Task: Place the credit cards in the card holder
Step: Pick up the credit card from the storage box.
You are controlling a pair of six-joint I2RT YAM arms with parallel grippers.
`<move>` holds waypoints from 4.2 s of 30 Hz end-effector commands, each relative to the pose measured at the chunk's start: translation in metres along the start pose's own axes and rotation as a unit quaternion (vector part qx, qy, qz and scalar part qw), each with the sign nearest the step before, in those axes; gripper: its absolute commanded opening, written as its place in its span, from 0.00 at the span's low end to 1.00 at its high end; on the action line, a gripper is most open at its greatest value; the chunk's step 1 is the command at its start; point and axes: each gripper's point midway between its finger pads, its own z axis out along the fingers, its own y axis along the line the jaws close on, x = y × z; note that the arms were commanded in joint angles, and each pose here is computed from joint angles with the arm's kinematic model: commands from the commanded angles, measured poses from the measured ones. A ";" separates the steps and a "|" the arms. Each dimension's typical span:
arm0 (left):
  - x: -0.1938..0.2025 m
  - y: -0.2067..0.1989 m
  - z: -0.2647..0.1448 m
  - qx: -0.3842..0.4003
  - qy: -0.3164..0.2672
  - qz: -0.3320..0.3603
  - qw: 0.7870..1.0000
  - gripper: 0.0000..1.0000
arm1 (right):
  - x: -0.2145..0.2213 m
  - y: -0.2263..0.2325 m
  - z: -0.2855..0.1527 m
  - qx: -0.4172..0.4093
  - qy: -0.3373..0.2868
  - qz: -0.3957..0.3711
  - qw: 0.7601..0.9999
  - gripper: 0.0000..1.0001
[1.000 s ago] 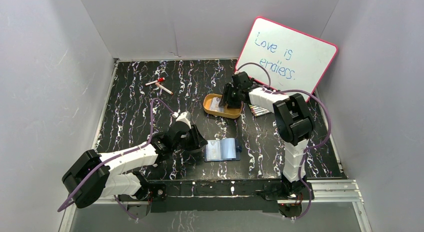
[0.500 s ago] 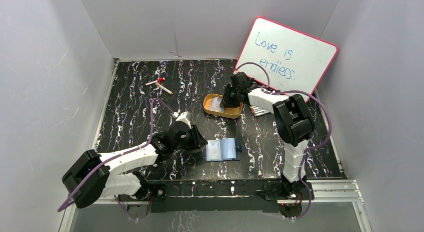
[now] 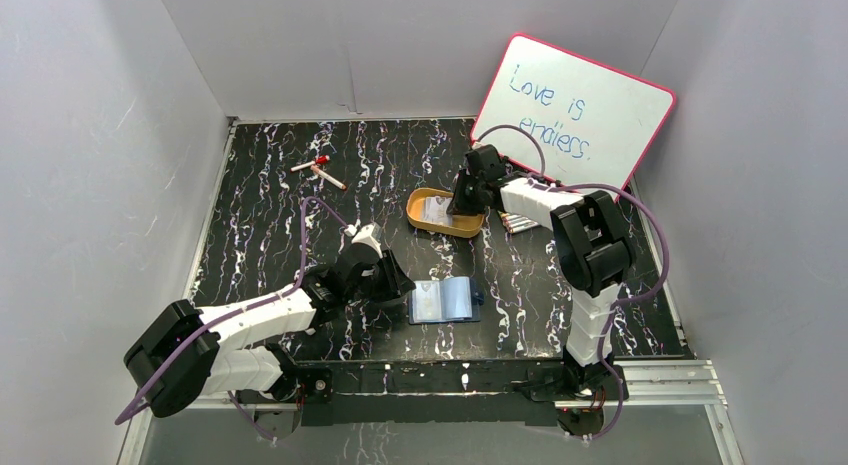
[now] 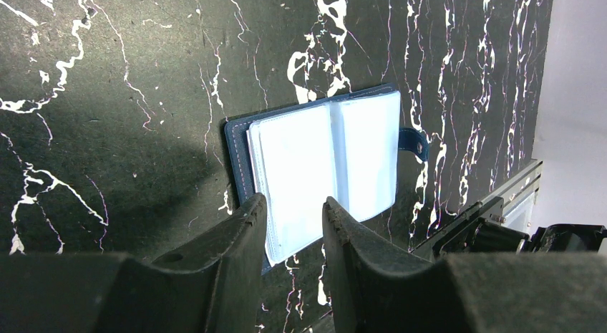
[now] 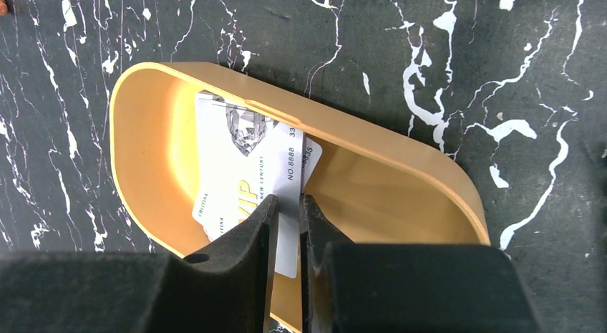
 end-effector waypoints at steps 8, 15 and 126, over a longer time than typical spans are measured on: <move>-0.006 -0.008 0.000 0.010 -0.007 -0.001 1.000 0.32 | -0.010 0.002 -0.017 -0.004 -0.022 0.000 1.000 0.09; -0.006 -0.008 0.000 0.010 -0.006 0.000 1.000 0.32 | -0.016 0.013 -0.026 -0.025 -0.029 0.003 0.999 0.00; -0.104 -0.199 -0.122 0.425 -0.117 -0.007 0.898 0.00 | 0.059 0.136 -0.337 -0.487 -0.032 -0.031 0.872 0.25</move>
